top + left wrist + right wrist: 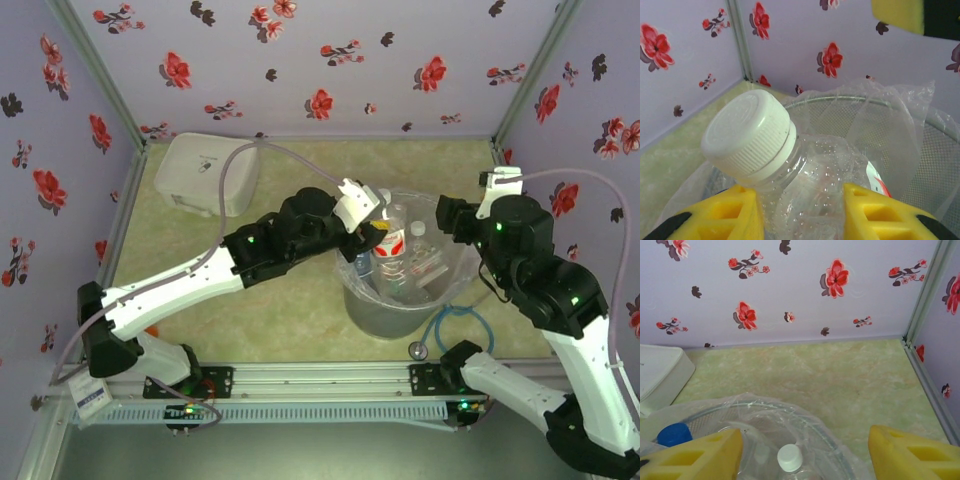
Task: Put the plastic bottles in the bin
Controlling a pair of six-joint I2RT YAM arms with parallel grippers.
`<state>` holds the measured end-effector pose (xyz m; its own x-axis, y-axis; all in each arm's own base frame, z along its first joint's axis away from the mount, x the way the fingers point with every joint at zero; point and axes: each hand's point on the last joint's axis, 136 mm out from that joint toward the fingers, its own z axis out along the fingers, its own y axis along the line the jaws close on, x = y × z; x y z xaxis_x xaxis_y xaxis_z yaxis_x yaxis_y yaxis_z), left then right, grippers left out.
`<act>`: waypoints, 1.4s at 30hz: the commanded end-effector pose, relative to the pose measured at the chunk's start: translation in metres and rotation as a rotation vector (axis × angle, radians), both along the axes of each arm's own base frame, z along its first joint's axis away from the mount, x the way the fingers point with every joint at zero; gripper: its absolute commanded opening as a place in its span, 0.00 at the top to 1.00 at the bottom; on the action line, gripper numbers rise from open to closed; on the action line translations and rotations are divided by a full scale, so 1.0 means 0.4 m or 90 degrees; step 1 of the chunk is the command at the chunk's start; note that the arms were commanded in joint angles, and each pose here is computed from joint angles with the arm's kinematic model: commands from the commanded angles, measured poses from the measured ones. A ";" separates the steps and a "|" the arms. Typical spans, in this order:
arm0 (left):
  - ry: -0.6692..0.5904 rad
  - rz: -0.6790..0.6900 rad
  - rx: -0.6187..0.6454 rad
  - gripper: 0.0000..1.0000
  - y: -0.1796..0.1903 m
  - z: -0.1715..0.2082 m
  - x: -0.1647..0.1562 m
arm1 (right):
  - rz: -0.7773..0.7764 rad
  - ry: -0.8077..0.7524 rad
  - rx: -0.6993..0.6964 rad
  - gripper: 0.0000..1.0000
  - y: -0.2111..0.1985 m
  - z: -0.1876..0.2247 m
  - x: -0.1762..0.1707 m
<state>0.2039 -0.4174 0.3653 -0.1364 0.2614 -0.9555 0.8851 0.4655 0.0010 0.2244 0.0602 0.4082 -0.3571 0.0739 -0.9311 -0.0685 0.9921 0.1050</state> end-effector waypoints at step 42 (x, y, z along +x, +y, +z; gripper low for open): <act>0.244 0.296 0.055 0.04 0.309 -0.349 0.387 | 0.111 0.223 0.060 0.46 0.148 -0.285 0.014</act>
